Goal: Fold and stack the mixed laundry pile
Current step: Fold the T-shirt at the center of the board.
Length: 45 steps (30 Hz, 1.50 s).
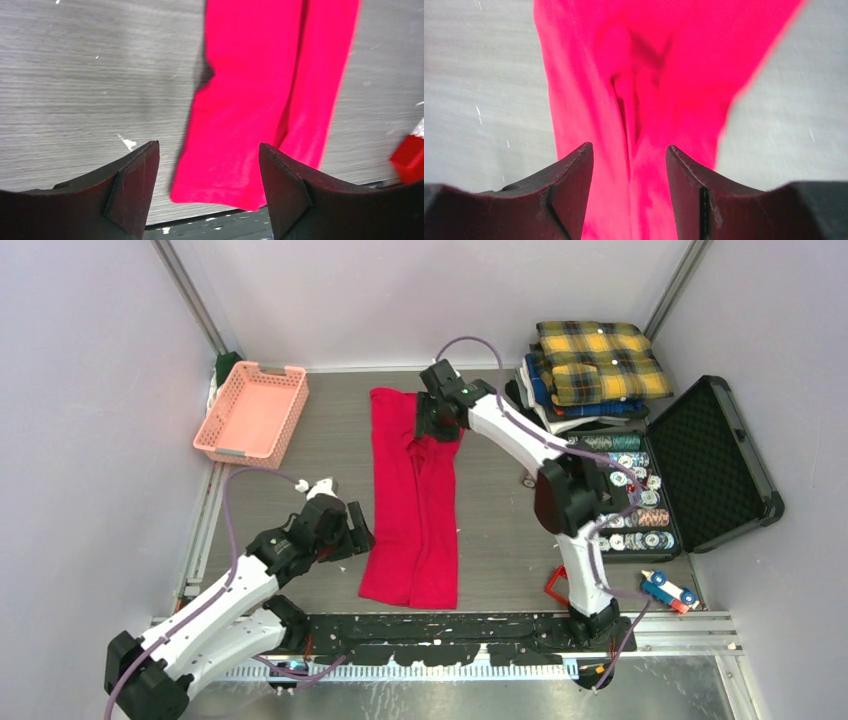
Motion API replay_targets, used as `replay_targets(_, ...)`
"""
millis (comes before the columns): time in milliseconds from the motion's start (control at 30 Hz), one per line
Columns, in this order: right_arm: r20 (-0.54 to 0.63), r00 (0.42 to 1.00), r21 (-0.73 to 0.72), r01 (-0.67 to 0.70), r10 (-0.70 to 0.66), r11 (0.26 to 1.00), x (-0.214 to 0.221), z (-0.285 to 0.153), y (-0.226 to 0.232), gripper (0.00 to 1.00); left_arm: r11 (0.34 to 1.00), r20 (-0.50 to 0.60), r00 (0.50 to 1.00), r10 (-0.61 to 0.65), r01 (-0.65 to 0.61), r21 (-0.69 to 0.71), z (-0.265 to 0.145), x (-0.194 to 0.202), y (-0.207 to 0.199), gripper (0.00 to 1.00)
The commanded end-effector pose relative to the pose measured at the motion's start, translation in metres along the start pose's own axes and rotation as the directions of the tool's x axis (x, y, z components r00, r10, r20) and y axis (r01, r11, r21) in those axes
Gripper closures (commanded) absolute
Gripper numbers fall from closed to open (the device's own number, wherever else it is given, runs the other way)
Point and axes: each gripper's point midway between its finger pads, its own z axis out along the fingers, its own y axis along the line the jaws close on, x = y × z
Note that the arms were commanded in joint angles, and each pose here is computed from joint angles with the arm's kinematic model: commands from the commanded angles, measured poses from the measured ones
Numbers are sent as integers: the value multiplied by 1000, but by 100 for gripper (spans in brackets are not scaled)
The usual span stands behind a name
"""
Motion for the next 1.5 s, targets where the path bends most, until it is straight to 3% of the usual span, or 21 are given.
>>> replay_targets(0, 80, 994, 144, -85, 74, 986, 36, -74, -21, 41, 992, -103, 987, 123, -126, -28, 16, 28, 19, 27)
replay_targets(167, -4, 994, 187, -109, 112, 976, 132, -89, -32, 43, 985, -219, 961, 170, -156, 79, 33, 54, 6, 28)
replay_targets(300, -87, 992, 165, -81, 96, 983, 203, -90, -24, 45, 980, -251, 950, 185, -161, 113, 37, 63, 3, 29)
replay_targets(567, -161, 985, 219, -32, 68, 975, 287, -84, -32, 50, 977, -299, 940, 162, -111, 181, 32, 84, 2, 39)
replay_targets(667, -172, 983, 227, -15, 56, 974, 306, -84, -30, 56, 981, -324, 936, 136, -81, 177, 33, 92, 5, 50)
replay_targets(733, -178, 983, 246, 5, 40, 969, 317, -83, -34, 66, 986, -334, 935, 118, -71, 148, 36, 95, 10, 70)
replay_targets(833, -179, 983, 282, 20, 32, 959, 328, -83, -48, 83, 993, -370, 925, 85, -51, 103, 36, 102, 17, 91)
replay_targets(900, -153, 988, 326, 25, 27, 945, 326, -92, -65, 92, 997, -392, 919, 48, -23, 68, 32, 106, 22, 100)
replay_targets(1033, -102, 994, 363, 10, 29, 932, 319, -113, -89, 98, 997, -383, 921, -69, 74, 0, 17, 110, 30, 100)
replay_targets(1133, -126, 991, 340, 7, 38, 940, 326, -121, -93, 98, 985, -372, 915, -160, 172, -1, 6, 113, 29, 99)
replay_targets(1233, -149, 988, 337, 4, 50, 942, 334, -126, -99, 91, 970, -361, 907, -217, 242, 26, -3, 116, 28, 96)
replay_targets(1300, -152, 986, 331, -8, 61, 944, 337, -130, -102, 73, 962, -359, 903, -234, 269, 50, -8, 118, 27, 82)
replay_targets(1333, -149, 987, 327, -13, 65, 945, 337, -133, -104, 67, 960, -357, 904, -236, 274, 59, -11, 118, 28, 70)
replay_targets(1467, -91, 994, 305, -32, 62, 952, 317, -153, -101, 58, 964, -320, 923, -214, 253, 84, -25, 111, 31, 44)
